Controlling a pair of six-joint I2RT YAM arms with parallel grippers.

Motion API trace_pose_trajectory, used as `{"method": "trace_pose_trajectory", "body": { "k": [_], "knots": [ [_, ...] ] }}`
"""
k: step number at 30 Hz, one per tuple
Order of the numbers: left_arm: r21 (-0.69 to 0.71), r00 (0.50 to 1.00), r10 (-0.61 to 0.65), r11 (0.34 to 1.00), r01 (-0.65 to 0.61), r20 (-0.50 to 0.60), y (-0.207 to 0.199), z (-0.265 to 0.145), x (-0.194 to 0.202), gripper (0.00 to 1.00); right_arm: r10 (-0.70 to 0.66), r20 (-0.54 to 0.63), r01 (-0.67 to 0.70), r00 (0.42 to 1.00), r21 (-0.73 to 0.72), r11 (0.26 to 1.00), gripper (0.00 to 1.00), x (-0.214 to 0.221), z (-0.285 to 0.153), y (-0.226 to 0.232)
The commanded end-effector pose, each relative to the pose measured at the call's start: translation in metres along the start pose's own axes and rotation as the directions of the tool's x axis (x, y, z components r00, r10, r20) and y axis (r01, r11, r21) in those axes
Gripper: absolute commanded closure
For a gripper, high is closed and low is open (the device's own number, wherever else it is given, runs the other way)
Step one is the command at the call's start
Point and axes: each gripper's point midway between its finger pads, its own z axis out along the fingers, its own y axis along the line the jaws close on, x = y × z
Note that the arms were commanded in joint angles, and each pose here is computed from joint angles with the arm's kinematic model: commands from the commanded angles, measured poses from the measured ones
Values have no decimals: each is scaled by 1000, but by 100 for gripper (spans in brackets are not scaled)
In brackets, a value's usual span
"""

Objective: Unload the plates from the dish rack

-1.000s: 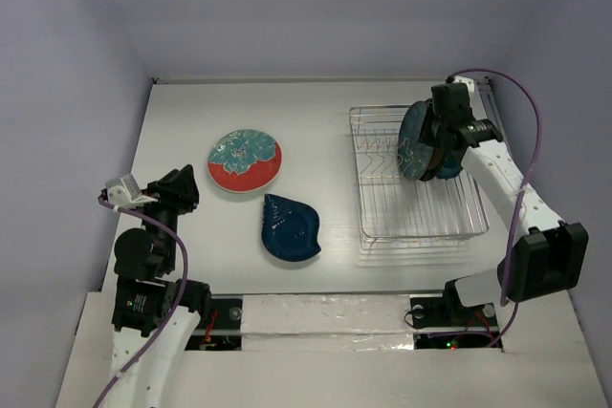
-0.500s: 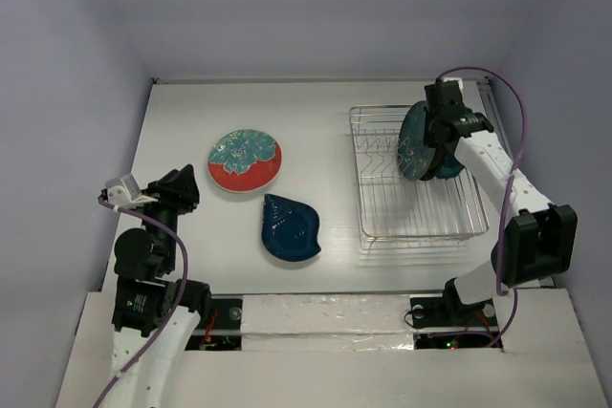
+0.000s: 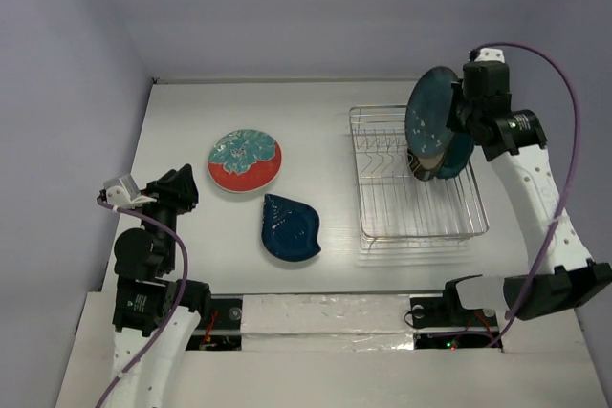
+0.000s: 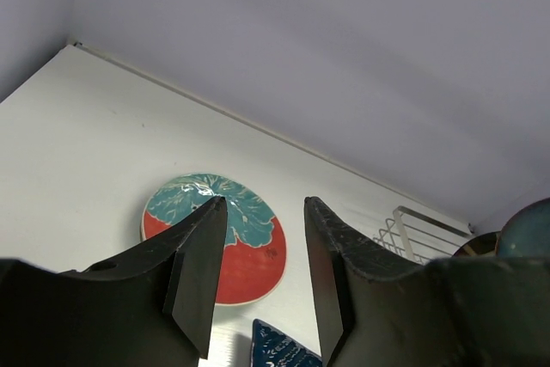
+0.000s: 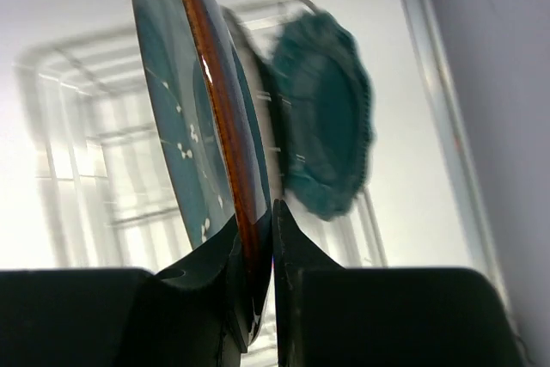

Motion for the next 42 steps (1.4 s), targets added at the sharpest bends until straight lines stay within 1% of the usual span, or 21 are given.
{"method": "trace_pose_trajectory", "body": {
  "k": [1,4,5,7,8,9,11,13,14,17,19,20,21,23,24,27,32,34,35,40,42],
  "knots": [
    [18,999,-10,1000,9,38,-4,2,-7,62,218,256,-158,942,-235,959,100,-79,-63,22],
    [19,999,-10,1000,9,40,-4,2,-7,62,295,239,-172,925,-431,886,100,-84,-77,67],
    [18,999,-8,1000,7,38,-4,2,-7,62,331,210,-199,920,-477,856,100,-83,-78,82],
    [16,999,-8,1000,8,34,-3,3,-6,62,323,137,-190,936,-576,795,100,-66,-77,129],
    [15,999,-6,1000,6,33,-3,3,-6,62,374,124,-218,919,-632,744,100,-73,-81,150],
    [14,1000,-7,1000,7,31,-3,4,-5,62,368,85,-210,926,-693,690,100,-65,-90,179],
    [10,1000,-6,1000,6,23,-2,5,-3,61,408,-4,-272,913,-752,600,100,-57,-79,225],
    [8,1000,-4,1000,4,20,-2,5,-3,62,418,-64,-275,906,-840,467,100,-55,-94,273],
    [6,1000,-3,1000,3,16,-2,6,-2,62,407,-134,-324,903,-837,442,100,-42,-80,298],
    [5,1000,-2,1000,2,15,-2,6,-2,61,398,-228,-372,889,-865,337,100,-27,-78,357],
    [4,1000,-2,1000,2,12,-1,6,-1,61,383,-281,-403,880,-869,288,100,-17,-77,381],
    [3,1000,-3,1000,3,11,-1,7,0,61,390,-316,-425,865,-874,234,100,-16,-84,395],
    [4,1000,-3,1000,3,12,-1,6,-1,61,384,-341,-445,858,-866,227,100,-5,-70,409],
    [3,1000,-3,1000,3,11,-1,7,0,61,369,-400,-487,839,-854,183,100,11,-75,430],
    [2,1000,-2,1000,2,10,-1,7,0,61,366,-421,-512,830,-836,197,100,26,-59,438],
    [2,1000,-2,1000,2,8,-1,7,0,61,369,-488,-563,791,-817,127,100,41,-60,457],
    [2,1000,-4,1000,4,10,-1,7,0,61,369,-542,-620,755,-773,132,100,69,-41,476],
    [2,1000,-4,1000,4,10,-1,7,0,61,368,-546,-628,753,-763,152,100,75,-34,479],
    [5,1000,-4,1000,4,13,-2,6,-1,61,360,-555,-640,750,-746,183,99,85,-26,481],
    [7,1000,-6,1000,6,17,-2,5,-2,61,335,-550,-636,765,-727,259,85,105,-11,483],
    [6,1000,-4,1000,4,16,-2,5,-2,61,317,-537,-621,781,-718,314,78,112,-4,482]
  ]
}}
